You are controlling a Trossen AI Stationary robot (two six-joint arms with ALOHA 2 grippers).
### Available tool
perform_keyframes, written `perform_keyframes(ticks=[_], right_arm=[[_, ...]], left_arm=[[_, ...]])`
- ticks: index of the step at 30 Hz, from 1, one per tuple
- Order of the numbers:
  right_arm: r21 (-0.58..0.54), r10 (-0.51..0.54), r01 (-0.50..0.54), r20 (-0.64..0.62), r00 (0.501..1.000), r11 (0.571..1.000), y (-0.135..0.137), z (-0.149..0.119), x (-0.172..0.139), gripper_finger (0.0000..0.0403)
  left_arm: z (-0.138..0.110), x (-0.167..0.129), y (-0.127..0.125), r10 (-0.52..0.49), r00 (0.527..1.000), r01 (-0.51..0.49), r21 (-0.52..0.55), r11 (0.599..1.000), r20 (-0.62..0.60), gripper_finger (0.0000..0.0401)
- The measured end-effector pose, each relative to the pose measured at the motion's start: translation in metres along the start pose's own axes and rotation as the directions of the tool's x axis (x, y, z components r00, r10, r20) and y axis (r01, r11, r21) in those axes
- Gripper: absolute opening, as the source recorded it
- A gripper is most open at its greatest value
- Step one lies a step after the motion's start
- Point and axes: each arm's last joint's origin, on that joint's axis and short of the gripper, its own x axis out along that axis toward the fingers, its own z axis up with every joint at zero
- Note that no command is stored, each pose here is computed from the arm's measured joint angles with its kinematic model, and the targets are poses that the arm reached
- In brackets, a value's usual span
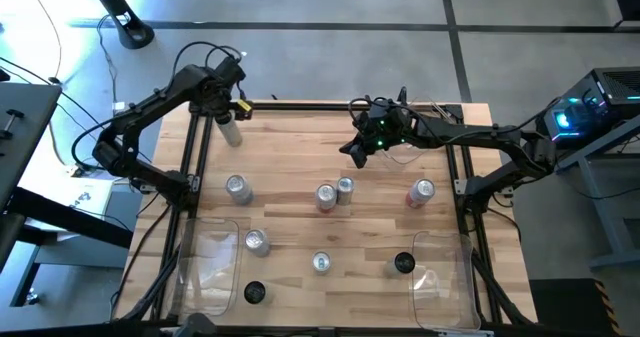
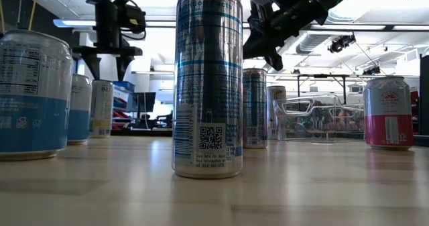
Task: Sort soda cans
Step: Put the top left white-yellow soda can into the top transparent bin
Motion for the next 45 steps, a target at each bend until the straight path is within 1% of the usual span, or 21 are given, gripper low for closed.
perform_keyframes(ticks=[4,10,14,16,19,21,25,31,34,37,39,41,42,45], right_arm=[[-0.002,0.000,0.000,0.000,1.000,1.000,0.000,0.000,0.000,0.0000],[-0.008,-0.002,0.002,0.001,1.000,1.000,-0.001,0.000,0.000,0.0000],[-0.009,-0.002,0.002,0.001,1.000,1.000,-0.001,0.000,0.000,0.0000],[-0.009,-0.002,0.002,0.002,1.000,1.000,-0.001,0.000,0.000,0.0000],[-0.010,-0.001,0.001,0.003,1.000,1.000,-0.001,0.000,0.000,0.0000],[-0.009,-0.001,0.001,0.002,1.000,1.000,0.000,0.000,0.000,0.0000],[-0.002,-0.001,0.001,0.002,1.000,1.000,0.000,0.000,0.000,0.0000],[-0.002,-0.001,0.001,0.002,1.000,1.000,0.000,0.000,0.000,0.0000],[-0.001,-0.002,0.002,0.001,1.000,1.000,-0.001,0.000,0.000,0.0000],[-0.001,-0.002,0.002,0.001,1.000,1.000,-0.001,0.000,0.000,0.0000],[0.001,-0.002,0.002,0.001,1.000,1.000,-0.001,0.000,0.000,0.0000],[0.000,-0.001,0.001,0.002,1.000,1.000,0.000,0.000,0.000,0.0000],[-0.001,0.000,0.000,0.004,1.000,1.000,0.000,0.001,0.000,0.0000],[-0.010,0.014,-0.014,0.035,0.999,1.000,0.001,0.004,-0.001,0.0000]], left_arm=[[-0.001,-0.002,0.000,0.006,1.000,-0.006,0.001,1.000,0.011,0.0319],[-0.007,-0.015,0.004,-0.001,0.998,0.001,-0.003,1.000,0.060,0.0319],[-0.011,-0.018,0.011,0.067,0.996,-0.066,-0.016,0.998,0.053,0.0319],[-0.012,-0.013,0.013,0.078,0.996,-0.077,-0.024,0.997,0.040,0.0319],[-0.008,-0.002,0.012,0.014,0.999,-0.013,-0.025,1.000,0.037,0.0319],[-0.007,0.003,0.012,-0.003,0.999,0.004,-0.035,0.999,0.032,0.0319],[-0.007,0.011,0.014,0.004,1.000,-0.003,-0.045,0.999,0.021,0.0319],[-0.011,0.029,0.018,0.006,1.000,-0.007,-0.065,0.998,-0.010,0.0319],[-0.013,0.033,0.020,0.014,1.000,-0.015,-0.066,0.998,-0.023,0.0318],[-0.013,0.034,0.019,0.015,1.000,-0.016,-0.052,0.999,-0.017,0.0304],[-0.011,0.034,0.019,0.013,1.000,-0.013,-0.050,0.999,-0.002,0.0281],[-0.010,0.034,0.019,0.011,1.000,-0.010,-0.054,0.998,0.012,0.0247],[-0.009,0.034,0.018,0.009,1.000,-0.008,-0.055,0.998,0.020,0.0240],[-0.008,0.034,0.017,0.004,0.999,-0.002,-0.057,0.998,0.034,0.0240]])
